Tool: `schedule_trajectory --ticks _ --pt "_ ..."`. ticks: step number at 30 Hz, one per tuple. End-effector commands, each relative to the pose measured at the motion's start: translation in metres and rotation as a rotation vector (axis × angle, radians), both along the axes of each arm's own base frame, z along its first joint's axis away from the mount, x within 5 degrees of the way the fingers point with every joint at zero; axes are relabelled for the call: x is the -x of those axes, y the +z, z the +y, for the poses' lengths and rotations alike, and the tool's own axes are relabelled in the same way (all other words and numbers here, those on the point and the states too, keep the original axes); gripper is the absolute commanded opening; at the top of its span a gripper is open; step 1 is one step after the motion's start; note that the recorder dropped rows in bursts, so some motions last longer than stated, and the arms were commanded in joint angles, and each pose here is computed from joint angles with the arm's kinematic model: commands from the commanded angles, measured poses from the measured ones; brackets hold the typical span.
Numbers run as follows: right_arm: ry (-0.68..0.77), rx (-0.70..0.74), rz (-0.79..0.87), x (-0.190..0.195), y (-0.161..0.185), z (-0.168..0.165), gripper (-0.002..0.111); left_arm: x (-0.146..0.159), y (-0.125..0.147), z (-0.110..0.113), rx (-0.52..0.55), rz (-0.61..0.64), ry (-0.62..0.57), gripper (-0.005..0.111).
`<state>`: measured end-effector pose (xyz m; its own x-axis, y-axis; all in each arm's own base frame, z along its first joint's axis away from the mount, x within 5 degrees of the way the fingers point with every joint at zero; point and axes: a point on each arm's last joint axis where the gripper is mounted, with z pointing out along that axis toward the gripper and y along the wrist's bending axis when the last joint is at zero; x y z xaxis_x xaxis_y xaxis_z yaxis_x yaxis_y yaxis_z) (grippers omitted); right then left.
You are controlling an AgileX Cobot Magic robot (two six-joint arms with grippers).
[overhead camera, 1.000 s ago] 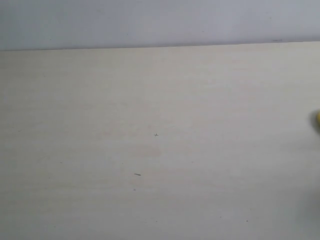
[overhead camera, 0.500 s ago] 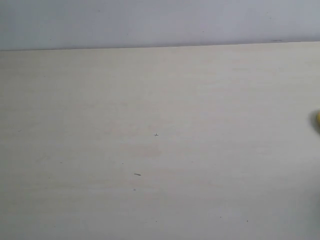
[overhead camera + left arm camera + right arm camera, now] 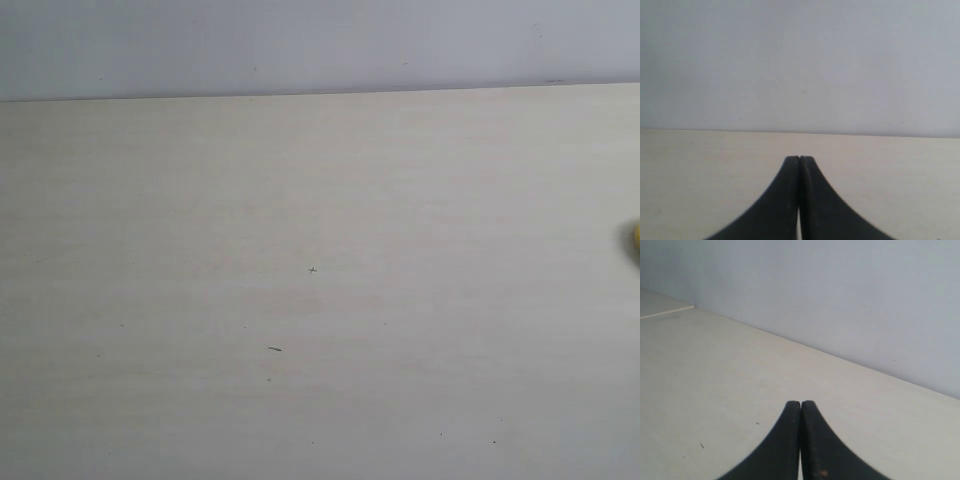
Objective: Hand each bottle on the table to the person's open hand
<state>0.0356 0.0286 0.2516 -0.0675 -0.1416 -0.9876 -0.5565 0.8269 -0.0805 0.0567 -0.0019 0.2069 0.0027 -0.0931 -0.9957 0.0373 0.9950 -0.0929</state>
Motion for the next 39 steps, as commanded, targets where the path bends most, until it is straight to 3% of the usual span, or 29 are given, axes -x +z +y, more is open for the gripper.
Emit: schedule_trajectory --ticks 1,10,18,25,30,33,39 --pt "-0.003 -0.002 -0.001 0.000 -0.001 0.000 0.000 0.000 -0.001 0.000 -0.001 0.002 0.003 0.000" --pt "-0.004 -0.002 -0.001 0.000 -0.001 0.000 0.000 0.000 -0.001 0.000 -0.001 0.002 0.003 0.000" --pt "-0.400 -0.097 -0.028 -0.009 0.004 -0.015 0.000 0.000 -0.001 0.000 -0.001 0.002 0.003 0.000" --pt "-0.577 -0.304 -0.218 -0.018 -0.005 -0.029 0.000 0.000 -0.001 0.000 -0.001 0.002 0.003 0.000" --pt "-0.645 -0.273 -0.280 -0.022 -0.027 -0.035 0.000 0.000 -0.001 0.000 -0.001 0.002 0.003 0.000" --pt "-0.615 -0.137 -0.237 -0.022 -0.034 -0.032 0.000 0.000 -0.001 0.000 -0.001 0.002 0.003 0.000" --pt "-0.609 -0.144 -0.240 -0.021 -0.034 -0.031 0.000 0.000 -0.001 0.000 -0.001 0.002 0.003 0.000"
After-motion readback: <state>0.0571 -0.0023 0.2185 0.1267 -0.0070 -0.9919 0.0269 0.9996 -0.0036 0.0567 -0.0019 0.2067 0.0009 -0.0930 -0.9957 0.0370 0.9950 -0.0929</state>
